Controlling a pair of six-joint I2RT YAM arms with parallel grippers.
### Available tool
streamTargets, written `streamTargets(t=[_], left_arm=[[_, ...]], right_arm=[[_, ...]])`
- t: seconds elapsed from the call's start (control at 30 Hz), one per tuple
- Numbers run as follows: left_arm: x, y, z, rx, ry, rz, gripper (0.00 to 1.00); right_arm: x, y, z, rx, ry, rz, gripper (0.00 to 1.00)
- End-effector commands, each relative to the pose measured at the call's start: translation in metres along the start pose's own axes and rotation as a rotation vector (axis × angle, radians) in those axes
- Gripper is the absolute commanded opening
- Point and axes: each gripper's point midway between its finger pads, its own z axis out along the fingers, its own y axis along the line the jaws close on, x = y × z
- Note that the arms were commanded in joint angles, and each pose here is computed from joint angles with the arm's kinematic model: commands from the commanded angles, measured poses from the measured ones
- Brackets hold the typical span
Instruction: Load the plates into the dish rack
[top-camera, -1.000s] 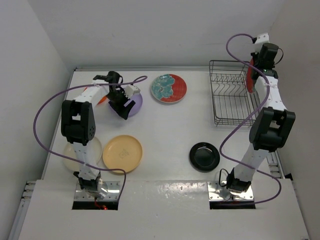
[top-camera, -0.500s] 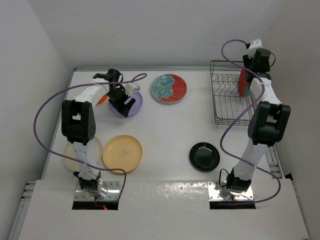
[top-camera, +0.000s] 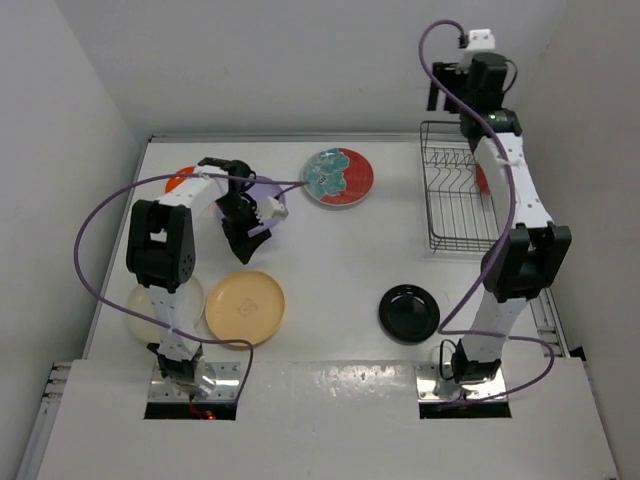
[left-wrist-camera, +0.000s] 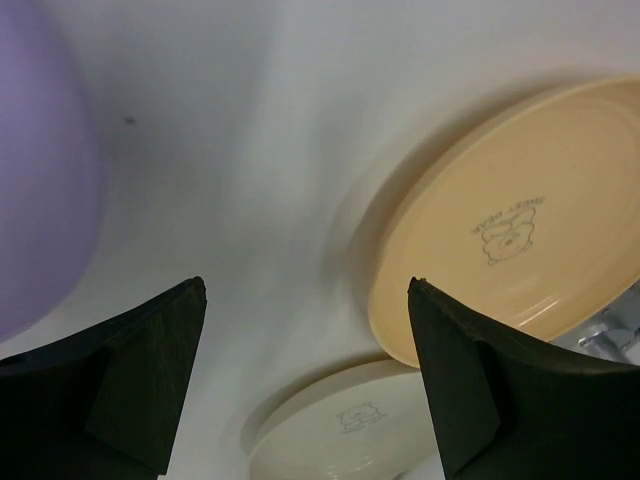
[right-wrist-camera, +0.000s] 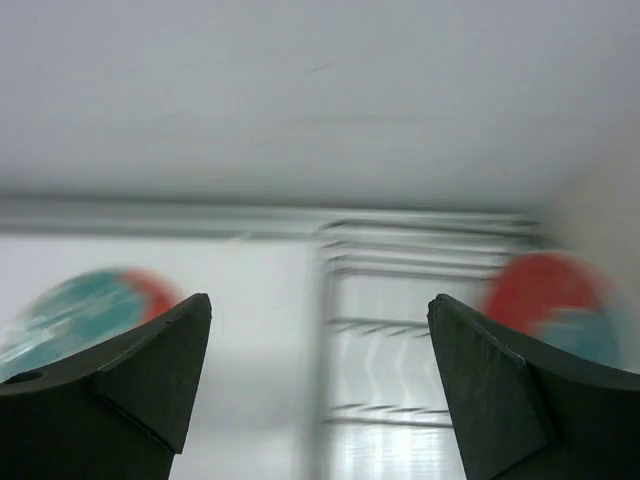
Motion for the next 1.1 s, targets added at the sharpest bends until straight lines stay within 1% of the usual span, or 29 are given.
streamTargets(t=[0.0,0.03,0.07,0.1,0.13,0.17,0.2,0.27,0.3,0.37,0.43,0.47,0.53,0.57,0.63,0.7,0.73,0.77,0.8,0.83,0.87,0.9,1.0,1.07], left_arm=[[0.015,-0.018,-0.006,-0.012,0.080,0.106,0.87],[0.020,-0.020,0.001,-0.019,0.099,0.115,0.87],[0.024,-0.020,0.004,-0.025,0.111,0.103,0.87],[0.027,-0.020,0.008,-0.029,0.120,0.093,0.87],[0.032,-0.020,0.011,-0.039,0.130,0.094,0.87],[0.034,-0.021,0.014,-0.039,0.131,0.083,0.87],[0.039,-0.018,0.015,-0.046,0.138,0.072,0.87],[0.042,-0.022,0.017,-0.046,0.139,0.061,0.87],[0.043,-0.018,0.016,-0.055,0.131,0.055,0.87],[0.048,-0.024,0.018,-0.045,0.139,0.042,0.87],[0.049,-0.024,0.021,-0.043,0.141,0.042,0.87],[0.052,-0.027,0.023,-0.036,0.146,0.040,0.87],[0.052,-0.024,0.023,-0.049,0.148,0.033,0.87],[0.052,-0.024,0.023,-0.049,0.148,0.033,0.87],[0.052,-0.024,0.023,-0.049,0.148,0.033,0.87],[0.048,-0.020,0.021,-0.057,0.142,0.026,0.87],[0.048,-0.020,0.021,-0.057,0.142,0.026,0.87],[0.048,-0.020,0.021,-0.057,0.142,0.026,0.87],[0.047,-0.019,0.022,-0.057,0.142,0.026,0.87],[0.047,-0.019,0.022,-0.058,0.142,0.017,0.87],[0.047,-0.019,0.022,-0.058,0.142,0.016,0.87],[0.045,-0.017,0.022,-0.065,0.137,0.019,0.87],[0.044,-0.018,0.023,-0.060,0.129,0.008,0.87],[0.044,-0.018,0.023,-0.060,0.129,0.008,0.87]], right_arm=[[0.071,0.134,-0.021,-0.338,0.242,0.228,0.87],[0.090,0.153,-0.022,-0.384,0.291,0.257,0.86],[0.099,0.165,-0.022,-0.405,0.322,0.284,0.86],[0.126,0.185,-0.013,-0.403,0.406,0.380,0.86],[0.131,0.201,-0.013,-0.454,0.429,0.417,0.86],[0.148,0.207,-0.005,-0.447,0.467,0.447,0.86],[0.155,0.214,-0.004,-0.420,0.517,0.563,0.86],[0.188,0.220,0.008,-0.377,0.590,0.617,0.86],[0.198,0.218,0.012,-0.345,0.603,0.632,0.86],[0.223,0.220,0.018,-0.295,0.649,0.648,0.86],[0.247,0.221,0.022,-0.264,0.690,0.703,0.84],[0.249,0.226,0.024,-0.279,0.686,0.717,0.82],[0.263,0.239,0.024,-0.334,0.724,0.772,0.77],[0.272,0.244,0.022,-0.341,0.752,0.772,0.77],[0.287,0.251,0.024,-0.331,0.784,0.772,0.74],[0.298,0.256,0.029,-0.330,0.796,0.799,0.67],[0.298,0.262,0.029,-0.355,0.804,0.818,0.61],[0.309,0.265,0.033,-0.336,0.829,0.852,0.55],[0.313,0.262,0.036,-0.326,0.837,0.872,0.44],[0.313,0.262,0.039,-0.321,0.838,0.886,0.38],[0.322,0.259,0.041,-0.300,0.856,0.909,0.34],[0.327,0.261,0.043,-0.294,0.861,0.925,0.21],[0.328,0.253,0.049,-0.275,0.860,0.957,0.01],[0.315,0.250,0.051,-0.296,0.823,0.949,0.00]])
